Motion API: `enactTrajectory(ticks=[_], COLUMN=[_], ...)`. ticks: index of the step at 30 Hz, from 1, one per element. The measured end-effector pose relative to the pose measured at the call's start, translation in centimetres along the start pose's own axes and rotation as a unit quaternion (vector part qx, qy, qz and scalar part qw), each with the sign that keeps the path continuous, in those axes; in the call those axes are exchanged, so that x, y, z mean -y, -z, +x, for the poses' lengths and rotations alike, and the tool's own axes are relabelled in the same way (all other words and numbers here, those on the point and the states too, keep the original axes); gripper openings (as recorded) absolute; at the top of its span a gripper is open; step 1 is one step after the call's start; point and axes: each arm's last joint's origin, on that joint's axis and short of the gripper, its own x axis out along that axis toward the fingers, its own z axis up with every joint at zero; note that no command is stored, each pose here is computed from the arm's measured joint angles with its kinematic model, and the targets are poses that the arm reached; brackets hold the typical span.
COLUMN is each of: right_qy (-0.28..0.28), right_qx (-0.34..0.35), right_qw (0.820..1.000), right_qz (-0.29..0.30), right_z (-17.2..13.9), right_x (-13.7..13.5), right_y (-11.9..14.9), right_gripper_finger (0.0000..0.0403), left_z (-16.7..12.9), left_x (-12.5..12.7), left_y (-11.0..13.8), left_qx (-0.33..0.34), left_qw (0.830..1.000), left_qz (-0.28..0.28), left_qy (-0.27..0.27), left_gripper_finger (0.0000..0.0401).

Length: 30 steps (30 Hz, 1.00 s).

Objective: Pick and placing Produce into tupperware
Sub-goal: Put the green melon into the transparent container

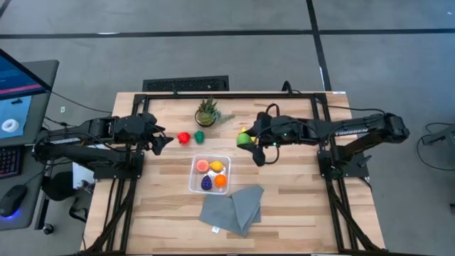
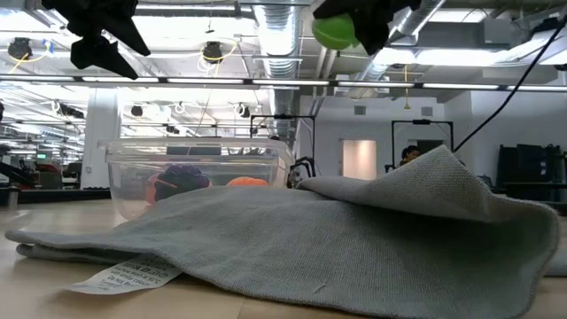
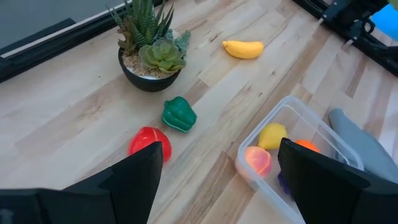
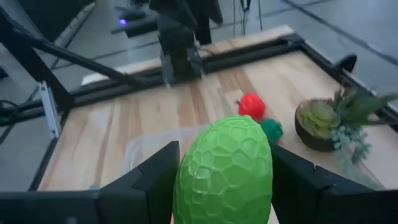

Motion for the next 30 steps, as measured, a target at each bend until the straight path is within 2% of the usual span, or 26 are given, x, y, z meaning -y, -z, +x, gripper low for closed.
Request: enactTrajectory(ticks=[7,13,30], right_qy=[0.0,0.006,-0.021], right_qx=[0.043,0.008,0.042], right_qw=[0.999,1.0,0.998], right_qz=[-0.008,-0.012,0.032], right_z=[1.1,3.0,10.0], right_x=[-1.7,-2.9,-4.8], right_y=[-0.3,1.6,5.0], right_gripper_finger=[0.023,0.023,0.023], left_z=[0.0,0.0,0.0], left_x=[0.0,0.1,0.1], left_y=[0.0,-0.1,0.0], left_qx=[0.0,0.001,-0.002], left_qw=[1.0,1.0,1.0], left_qz=[-0.009,-0.013,-0.004], left_qy=[0.002,0.007,0.01], left_gripper_finger=[0.0306,0.0306,0.0306])
